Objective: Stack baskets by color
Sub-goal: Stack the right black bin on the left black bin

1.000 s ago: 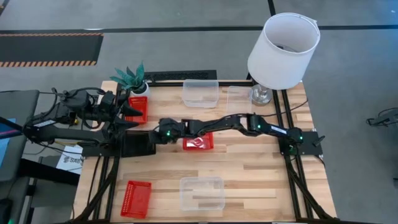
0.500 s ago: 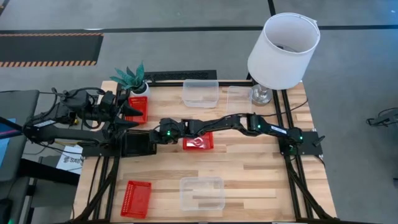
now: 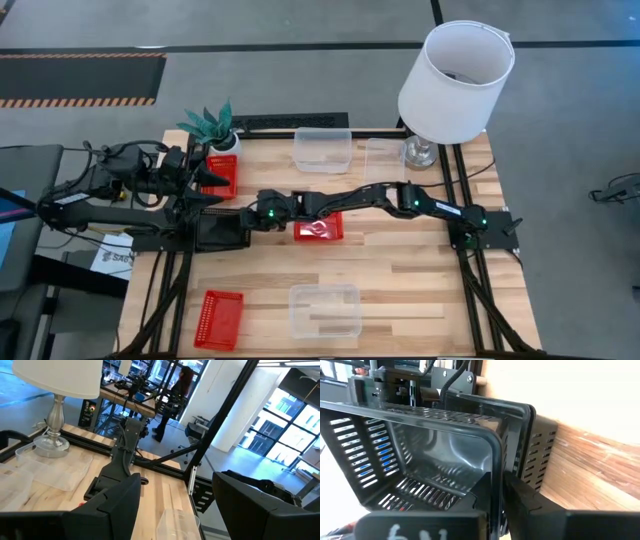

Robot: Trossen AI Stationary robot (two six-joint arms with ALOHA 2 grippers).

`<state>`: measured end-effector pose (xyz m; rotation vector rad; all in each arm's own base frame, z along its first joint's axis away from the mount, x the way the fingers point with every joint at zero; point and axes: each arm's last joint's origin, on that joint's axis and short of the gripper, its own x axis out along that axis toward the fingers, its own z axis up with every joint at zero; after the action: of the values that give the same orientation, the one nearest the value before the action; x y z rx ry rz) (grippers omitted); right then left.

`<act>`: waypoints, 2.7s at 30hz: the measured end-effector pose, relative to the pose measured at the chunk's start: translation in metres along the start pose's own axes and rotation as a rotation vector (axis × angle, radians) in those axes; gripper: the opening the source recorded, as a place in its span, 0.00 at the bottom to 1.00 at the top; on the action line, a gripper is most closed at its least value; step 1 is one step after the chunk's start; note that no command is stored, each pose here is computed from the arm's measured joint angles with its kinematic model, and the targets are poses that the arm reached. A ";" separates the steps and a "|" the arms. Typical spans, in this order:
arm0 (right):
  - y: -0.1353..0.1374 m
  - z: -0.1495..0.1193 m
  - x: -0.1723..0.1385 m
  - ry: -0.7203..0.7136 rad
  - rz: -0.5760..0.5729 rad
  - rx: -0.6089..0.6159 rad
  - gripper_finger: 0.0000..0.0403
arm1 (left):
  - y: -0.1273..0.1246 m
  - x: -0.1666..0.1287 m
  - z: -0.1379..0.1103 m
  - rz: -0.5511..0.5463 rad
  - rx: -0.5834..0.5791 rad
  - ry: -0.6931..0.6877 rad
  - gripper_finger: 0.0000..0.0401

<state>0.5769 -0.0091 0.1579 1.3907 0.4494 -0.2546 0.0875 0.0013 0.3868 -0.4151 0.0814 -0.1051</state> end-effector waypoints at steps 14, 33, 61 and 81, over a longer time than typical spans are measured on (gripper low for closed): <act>0.005 0.001 0.000 -0.011 0.047 -0.013 0.38 | 0.000 0.000 0.000 0.000 -0.007 0.001 0.58; 0.010 0.001 -0.001 -0.017 0.096 -0.029 0.60 | 0.000 0.000 0.000 -0.002 -0.019 0.002 0.58; 0.010 -0.006 0.000 -0.007 0.089 -0.021 0.05 | 0.000 0.000 0.000 0.000 -0.026 0.002 0.58; 0.010 -0.017 0.001 0.010 0.070 0.004 0.21 | 0.000 0.000 0.000 0.001 -0.026 0.002 0.58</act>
<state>0.5796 0.0092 0.1642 1.4097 0.4081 -0.1921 0.0875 0.0013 0.3865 -0.4407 0.0854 -0.1033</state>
